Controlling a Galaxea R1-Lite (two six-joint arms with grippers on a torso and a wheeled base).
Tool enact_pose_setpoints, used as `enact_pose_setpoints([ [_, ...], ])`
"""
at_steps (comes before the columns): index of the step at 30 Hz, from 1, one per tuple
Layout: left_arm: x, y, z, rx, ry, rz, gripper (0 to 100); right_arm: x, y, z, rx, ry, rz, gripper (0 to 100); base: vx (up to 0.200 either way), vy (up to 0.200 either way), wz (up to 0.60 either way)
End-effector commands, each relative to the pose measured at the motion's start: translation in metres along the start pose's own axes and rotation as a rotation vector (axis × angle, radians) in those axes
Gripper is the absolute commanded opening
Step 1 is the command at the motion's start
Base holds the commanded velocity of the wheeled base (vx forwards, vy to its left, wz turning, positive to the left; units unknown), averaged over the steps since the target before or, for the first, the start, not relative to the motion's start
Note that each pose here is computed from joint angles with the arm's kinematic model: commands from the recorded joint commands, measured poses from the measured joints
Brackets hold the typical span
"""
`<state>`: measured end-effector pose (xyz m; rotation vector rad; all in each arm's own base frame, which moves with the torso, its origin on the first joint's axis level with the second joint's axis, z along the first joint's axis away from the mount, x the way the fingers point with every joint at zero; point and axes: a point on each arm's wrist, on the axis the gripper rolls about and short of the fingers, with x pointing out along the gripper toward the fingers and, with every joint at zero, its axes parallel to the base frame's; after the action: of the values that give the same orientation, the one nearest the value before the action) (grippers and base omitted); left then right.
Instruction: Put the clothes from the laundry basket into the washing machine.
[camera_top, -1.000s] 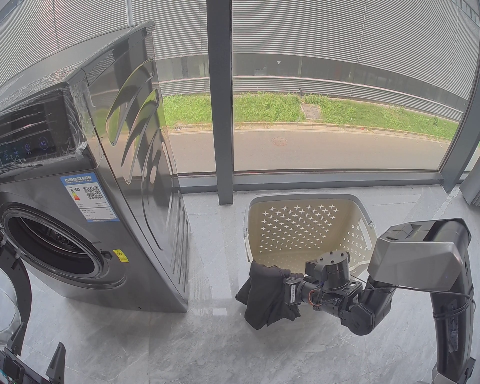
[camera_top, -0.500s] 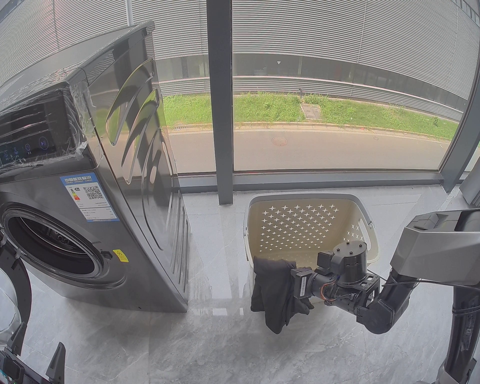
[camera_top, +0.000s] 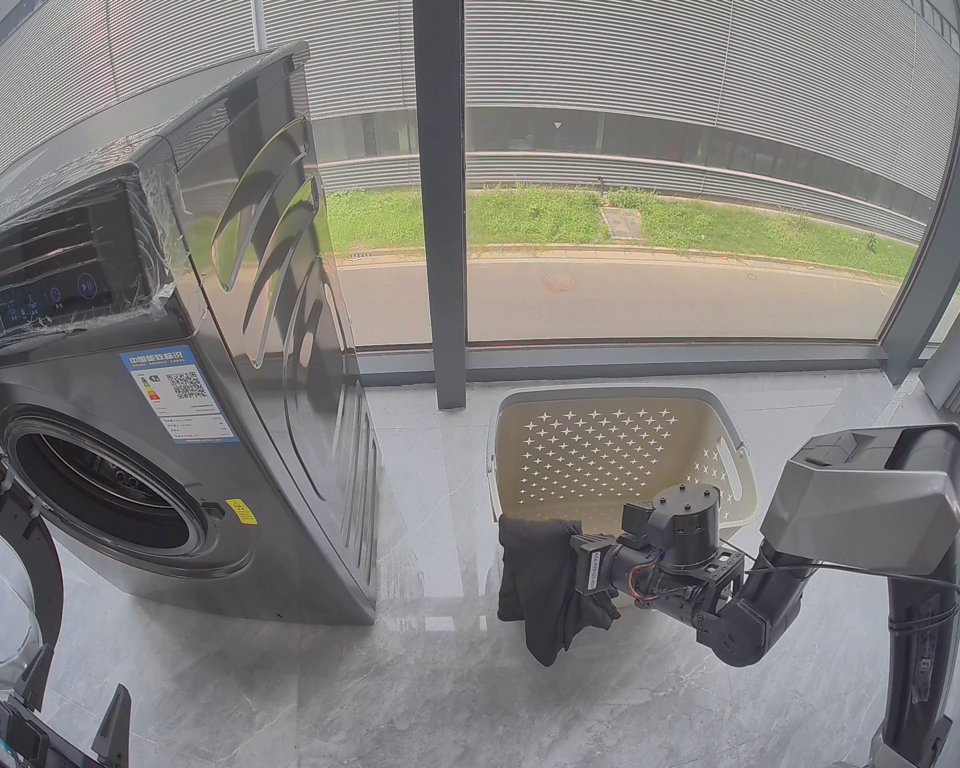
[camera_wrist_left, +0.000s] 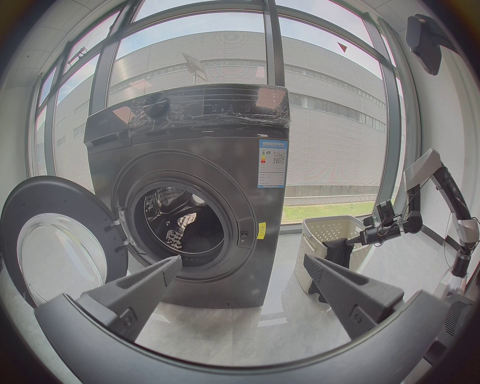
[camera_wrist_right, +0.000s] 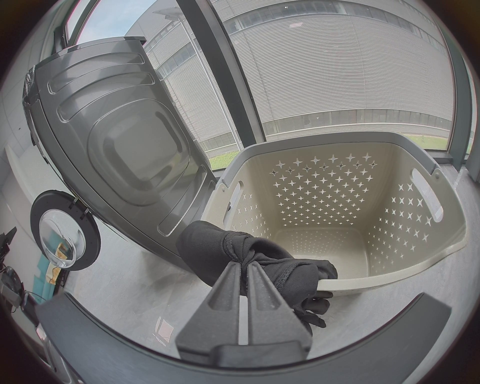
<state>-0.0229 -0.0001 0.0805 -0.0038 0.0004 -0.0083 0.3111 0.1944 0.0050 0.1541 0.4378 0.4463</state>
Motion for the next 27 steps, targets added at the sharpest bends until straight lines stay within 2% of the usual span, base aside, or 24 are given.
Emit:
enact_pose_setpoints([
  [1,0.000,0.000,-0.005,-0.001,0.003,0.001,100,0.010,-0.001,-0.007,-0.001,0.013,-0.001,0,0.000,0.000,0.00],
  [20,0.000,0.000,-0.005,-0.002,0.001,-0.001,100,0.014,-0.007,-0.016,-0.010,0.037,-0.016,0,0.000,0.000,0.00],
  [21,0.000,0.000,-0.005,-0.002,0.001,-0.001,100,0.015,-0.006,-0.015,-0.013,0.024,-0.011,100,0.000,0.000,0.00],
  [24,0.000,0.000,-0.005,-0.002,0.001,-0.001,100,0.017,-0.008,-0.016,-0.014,0.001,-0.004,100,0.000,0.000,0.00],
  [27,0.000,0.000,-0.005,-0.002,0.001,-0.001,100,0.017,-0.011,-0.019,-0.044,0.014,0.004,100,0.000,0.000,0.00],
])
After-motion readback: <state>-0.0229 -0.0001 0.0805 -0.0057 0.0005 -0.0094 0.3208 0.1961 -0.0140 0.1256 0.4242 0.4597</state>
